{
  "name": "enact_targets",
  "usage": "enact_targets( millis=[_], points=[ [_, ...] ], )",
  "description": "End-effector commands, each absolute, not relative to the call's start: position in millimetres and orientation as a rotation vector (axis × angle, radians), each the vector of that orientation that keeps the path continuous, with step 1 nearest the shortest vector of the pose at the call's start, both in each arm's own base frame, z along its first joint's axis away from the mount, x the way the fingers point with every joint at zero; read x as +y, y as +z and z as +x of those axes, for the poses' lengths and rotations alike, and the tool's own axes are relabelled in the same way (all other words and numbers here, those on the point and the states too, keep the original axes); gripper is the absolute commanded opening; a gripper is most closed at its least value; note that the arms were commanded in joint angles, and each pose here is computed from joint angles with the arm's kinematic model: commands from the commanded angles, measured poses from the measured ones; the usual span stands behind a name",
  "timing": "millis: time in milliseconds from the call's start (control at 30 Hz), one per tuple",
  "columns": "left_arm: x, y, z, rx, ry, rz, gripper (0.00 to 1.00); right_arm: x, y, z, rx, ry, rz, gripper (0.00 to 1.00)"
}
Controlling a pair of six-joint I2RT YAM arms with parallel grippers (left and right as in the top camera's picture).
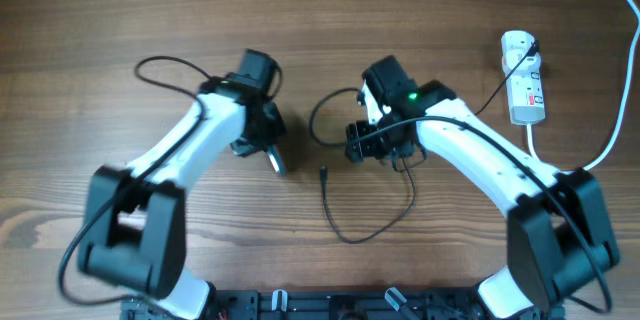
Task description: Plug charger to phone and switch on socket
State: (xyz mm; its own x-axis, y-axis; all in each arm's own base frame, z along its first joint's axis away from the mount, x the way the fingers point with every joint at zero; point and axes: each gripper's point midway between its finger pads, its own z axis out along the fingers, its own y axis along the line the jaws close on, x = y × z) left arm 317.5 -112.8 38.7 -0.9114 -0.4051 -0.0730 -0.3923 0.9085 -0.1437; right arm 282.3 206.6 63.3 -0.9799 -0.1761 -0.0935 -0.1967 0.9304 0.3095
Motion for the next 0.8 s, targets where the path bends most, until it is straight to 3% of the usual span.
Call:
enact_targets(
  millis=[0, 67, 133, 167, 267, 333, 567, 767],
  points=[
    [-108, 89, 336, 2.834, -0.519, -0.677, 0.04, 236, 99, 275, 2.962, 0.756, -0.372, 0.7],
    [-110, 106, 342, 2.8, -0.758, -0.589, 0.04, 242, 99, 269, 2.97, 0.791, -0.381, 0.67],
    [-113, 123, 343, 2.753, -1.006, -0.449, 0.04, 247, 99, 267, 3.0, 0.803, -0.265, 0.55],
    [-111, 131, 342, 2.713, -1.129, -0.386, 0.04, 248, 97, 264, 3.022, 0.805, -0.215, 0.58],
    [-92, 148, 343, 2.608, -1.308, -0.371, 0.04, 258, 93, 259, 3.012, 0.842, -0.244, 0.34],
    [-84, 162, 344, 2.513, -1.398, -0.297, 0.04, 264, 89, 254, 3.006, 0.833, -0.285, 0.34],
    [-85, 176, 335, 2.372, -1.552, -0.147, 0.04, 272, 71, 240, 2.972, 0.448, -0.339, 0.51],
    [-84, 173, 336, 2.384, -1.524, -0.145, 0.04, 279, 53, 229, 2.984, 0.316, -0.334, 0.52]
  ],
)
